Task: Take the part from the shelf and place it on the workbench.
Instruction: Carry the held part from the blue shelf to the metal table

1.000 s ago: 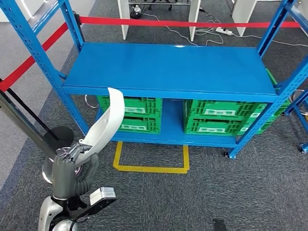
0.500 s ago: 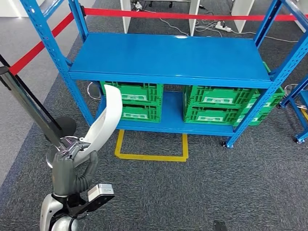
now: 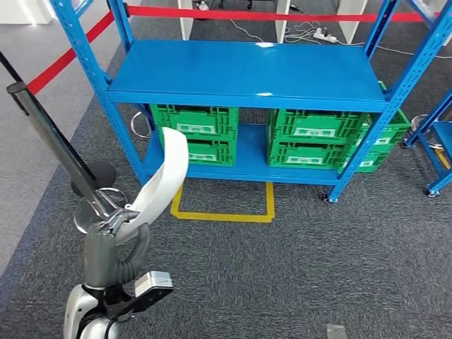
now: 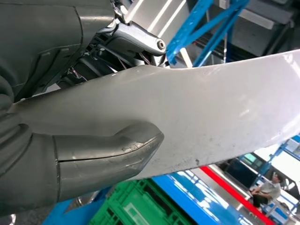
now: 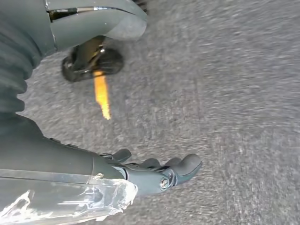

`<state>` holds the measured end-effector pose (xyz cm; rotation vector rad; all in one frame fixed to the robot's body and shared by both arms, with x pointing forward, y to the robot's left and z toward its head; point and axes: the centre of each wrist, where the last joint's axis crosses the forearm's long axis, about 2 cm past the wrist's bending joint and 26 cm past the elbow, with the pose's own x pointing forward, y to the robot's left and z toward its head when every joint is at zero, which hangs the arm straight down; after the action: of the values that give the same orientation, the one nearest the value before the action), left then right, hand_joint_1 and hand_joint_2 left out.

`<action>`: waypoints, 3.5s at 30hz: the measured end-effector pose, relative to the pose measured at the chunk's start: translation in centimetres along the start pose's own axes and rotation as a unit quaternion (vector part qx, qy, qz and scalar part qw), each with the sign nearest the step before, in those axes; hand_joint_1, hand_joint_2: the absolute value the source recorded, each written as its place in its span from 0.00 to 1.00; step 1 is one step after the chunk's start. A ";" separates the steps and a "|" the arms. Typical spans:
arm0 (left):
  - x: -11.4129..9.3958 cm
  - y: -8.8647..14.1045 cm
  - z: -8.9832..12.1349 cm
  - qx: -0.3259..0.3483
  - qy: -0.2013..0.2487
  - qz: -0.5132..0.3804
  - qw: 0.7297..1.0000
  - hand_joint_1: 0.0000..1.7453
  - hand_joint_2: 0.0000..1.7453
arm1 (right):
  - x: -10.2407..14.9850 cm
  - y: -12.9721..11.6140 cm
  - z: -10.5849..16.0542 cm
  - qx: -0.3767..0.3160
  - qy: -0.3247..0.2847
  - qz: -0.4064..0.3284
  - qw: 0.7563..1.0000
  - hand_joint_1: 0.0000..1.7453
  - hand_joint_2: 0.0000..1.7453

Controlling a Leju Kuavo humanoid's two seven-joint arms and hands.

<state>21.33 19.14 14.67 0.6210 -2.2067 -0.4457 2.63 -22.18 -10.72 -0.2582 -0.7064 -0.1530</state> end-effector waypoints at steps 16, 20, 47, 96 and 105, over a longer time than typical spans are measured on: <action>-0.4 -0.7 -0.2 -0.024 0.007 0.012 1.000 1.00 1.00 | 0.5 -2.3 -1.2 -0.041 -0.064 -0.063 0.995 0.00 1.00; -0.4 -0.9 -0.2 -0.025 0.010 0.018 0.999 1.00 1.00 | 0.4 -2.4 -1.2 -0.047 -0.050 -0.064 0.996 0.00 1.00; -0.8 -1.4 -0.1 -0.037 0.029 0.052 0.998 1.00 1.00 | 0.0 -2.7 -1.0 -0.050 -0.021 -0.058 0.997 0.00 1.00; -2.2 -2.2 0.1 -0.075 0.036 0.155 0.984 1.00 1.00 | -0.2 -3.1 -1.0 -0.057 0.038 -0.057 0.996 0.00 1.00; -2.3 -2.4 0.3 -0.072 0.040 0.161 0.984 1.00 1.00 | -0.2 -3.1 -1.0 -0.067 0.045 -0.066 0.995 0.00 1.00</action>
<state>23.10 18.54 11.95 0.1954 -2.1245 -0.3991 2.36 -25.41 -11.04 -0.3308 -0.6251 -0.3375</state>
